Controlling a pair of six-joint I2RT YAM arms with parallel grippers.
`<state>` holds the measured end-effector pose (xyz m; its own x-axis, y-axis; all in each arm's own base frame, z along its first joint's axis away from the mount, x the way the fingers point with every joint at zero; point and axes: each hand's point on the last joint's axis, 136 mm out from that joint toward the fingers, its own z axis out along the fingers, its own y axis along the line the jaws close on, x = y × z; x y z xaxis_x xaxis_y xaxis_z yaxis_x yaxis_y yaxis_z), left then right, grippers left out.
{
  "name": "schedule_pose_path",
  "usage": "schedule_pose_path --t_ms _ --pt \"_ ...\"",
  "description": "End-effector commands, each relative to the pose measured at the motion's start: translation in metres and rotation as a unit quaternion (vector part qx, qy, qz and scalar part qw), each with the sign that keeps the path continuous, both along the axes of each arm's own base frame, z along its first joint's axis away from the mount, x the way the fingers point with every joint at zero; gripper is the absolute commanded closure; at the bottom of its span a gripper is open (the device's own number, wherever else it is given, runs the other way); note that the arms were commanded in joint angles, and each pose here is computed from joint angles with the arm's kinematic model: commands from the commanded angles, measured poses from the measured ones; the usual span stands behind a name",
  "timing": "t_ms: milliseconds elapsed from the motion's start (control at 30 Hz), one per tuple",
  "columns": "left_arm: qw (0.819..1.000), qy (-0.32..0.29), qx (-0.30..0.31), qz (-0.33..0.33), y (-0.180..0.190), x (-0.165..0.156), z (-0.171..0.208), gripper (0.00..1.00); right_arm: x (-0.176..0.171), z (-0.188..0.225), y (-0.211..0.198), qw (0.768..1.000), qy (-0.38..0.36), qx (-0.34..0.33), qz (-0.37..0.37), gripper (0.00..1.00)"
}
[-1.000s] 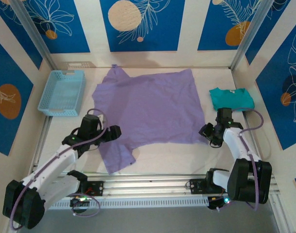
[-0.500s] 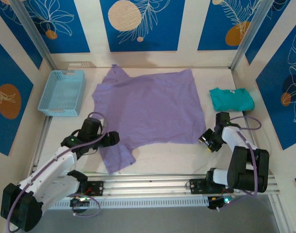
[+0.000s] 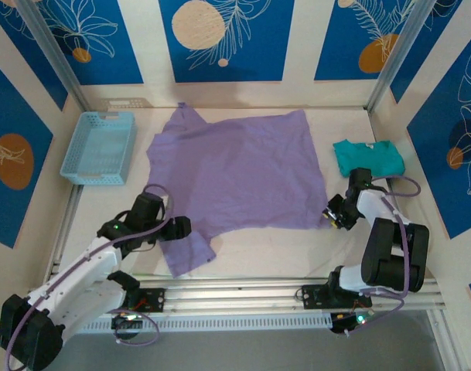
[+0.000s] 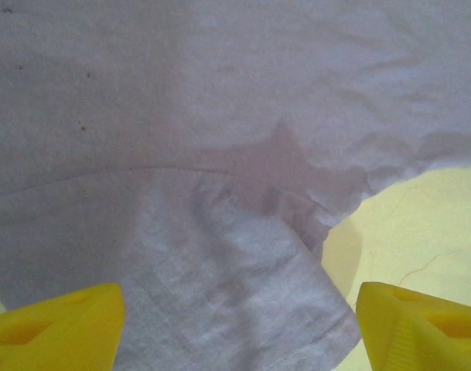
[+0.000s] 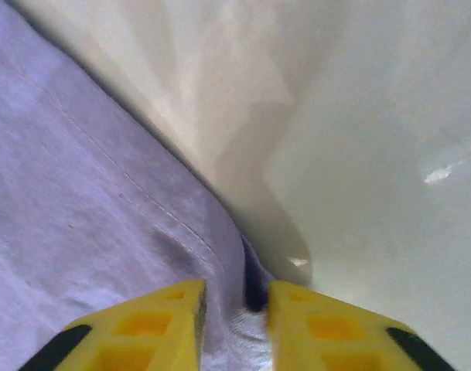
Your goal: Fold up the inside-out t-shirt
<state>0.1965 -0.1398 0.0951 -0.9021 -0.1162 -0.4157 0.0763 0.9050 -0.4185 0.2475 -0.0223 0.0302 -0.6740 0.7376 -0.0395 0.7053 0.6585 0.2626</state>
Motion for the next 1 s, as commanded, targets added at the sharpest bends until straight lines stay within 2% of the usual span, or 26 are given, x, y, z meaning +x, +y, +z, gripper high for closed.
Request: schedule_pose_path --t_ms 0,100,267,367,500,833,967 --pt "1.0 0.019 0.014 0.006 0.005 -0.011 -0.009 0.22 0.005 0.001 -0.005 1.0 -0.003 -0.006 0.008 0.77" --pt "1.0 0.022 0.021 0.006 0.006 -0.014 -0.01 0.22 0.006 0.001 -0.005 1.0 -0.003 -0.002 0.009 0.77" --pt "0.999 0.015 0.027 0.007 0.007 -0.014 -0.007 0.22 -0.004 0.006 0.003 1.0 0.001 0.002 0.015 0.64" --pt "1.0 0.013 0.025 0.006 0.005 -0.012 -0.006 0.22 -0.016 0.005 0.009 1.0 0.006 0.007 0.013 0.61" --pt "1.0 0.01 0.022 0.002 0.002 -0.009 -0.004 0.22 -0.025 -0.004 0.016 1.0 0.019 0.02 0.01 0.6" --pt "1.0 0.005 0.027 -0.003 0.002 -0.009 -0.002 0.22 -0.021 -0.026 0.024 0.997 0.056 0.053 0.004 0.6" --pt "1.0 0.005 0.03 0.001 0.005 -0.011 0.0 0.22 -0.019 -0.027 0.025 0.997 0.057 0.058 0.006 0.66"
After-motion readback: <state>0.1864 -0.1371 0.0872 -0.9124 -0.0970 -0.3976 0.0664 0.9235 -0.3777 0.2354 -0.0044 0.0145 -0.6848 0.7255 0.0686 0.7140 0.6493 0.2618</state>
